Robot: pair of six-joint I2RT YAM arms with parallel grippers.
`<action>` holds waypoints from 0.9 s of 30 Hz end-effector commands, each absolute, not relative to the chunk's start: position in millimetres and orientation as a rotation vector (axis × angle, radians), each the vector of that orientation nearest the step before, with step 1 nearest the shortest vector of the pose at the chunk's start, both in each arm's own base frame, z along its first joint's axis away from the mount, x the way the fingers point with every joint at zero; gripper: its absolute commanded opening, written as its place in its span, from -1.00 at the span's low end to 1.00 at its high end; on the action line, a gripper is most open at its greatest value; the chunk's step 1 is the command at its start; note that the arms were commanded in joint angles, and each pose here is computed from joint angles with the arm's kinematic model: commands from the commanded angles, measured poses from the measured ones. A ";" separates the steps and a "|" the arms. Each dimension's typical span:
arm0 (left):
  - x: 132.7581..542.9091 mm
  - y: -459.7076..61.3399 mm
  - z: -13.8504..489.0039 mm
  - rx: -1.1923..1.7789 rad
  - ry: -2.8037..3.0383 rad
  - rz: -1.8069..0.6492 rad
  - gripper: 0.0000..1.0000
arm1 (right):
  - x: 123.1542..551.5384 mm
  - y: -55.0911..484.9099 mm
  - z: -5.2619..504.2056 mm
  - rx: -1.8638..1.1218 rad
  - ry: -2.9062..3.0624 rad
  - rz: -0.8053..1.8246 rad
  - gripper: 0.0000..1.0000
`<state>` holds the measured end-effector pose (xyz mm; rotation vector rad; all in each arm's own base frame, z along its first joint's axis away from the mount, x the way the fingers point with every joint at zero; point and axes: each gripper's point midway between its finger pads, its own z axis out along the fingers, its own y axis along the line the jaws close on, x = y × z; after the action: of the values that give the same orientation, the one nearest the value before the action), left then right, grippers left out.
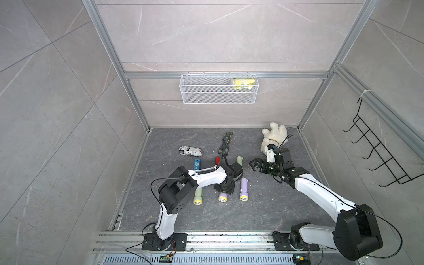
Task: Close the plug at the bottom of the flashlight
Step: Pick up the flashlight from the center of the board.
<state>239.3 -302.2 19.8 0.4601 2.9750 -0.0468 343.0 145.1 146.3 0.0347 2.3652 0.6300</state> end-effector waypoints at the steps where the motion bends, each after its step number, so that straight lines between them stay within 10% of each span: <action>1: 250.1 -302.2 43.2 0.518 2.899 -0.019 -0.80 | 343.4 147.8 145.2 0.046 2.369 0.661 0.99; 27: 282.5 -319.3 260.3 0.764 1.458 -0.840 -1.00 | 319.2 218.8 288.3 -0.451 1.863 1.198 0.86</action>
<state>303.7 -293.6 173.1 0.6966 1.9003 -0.6265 333.6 203.0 242.8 -0.3086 2.0534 1.0558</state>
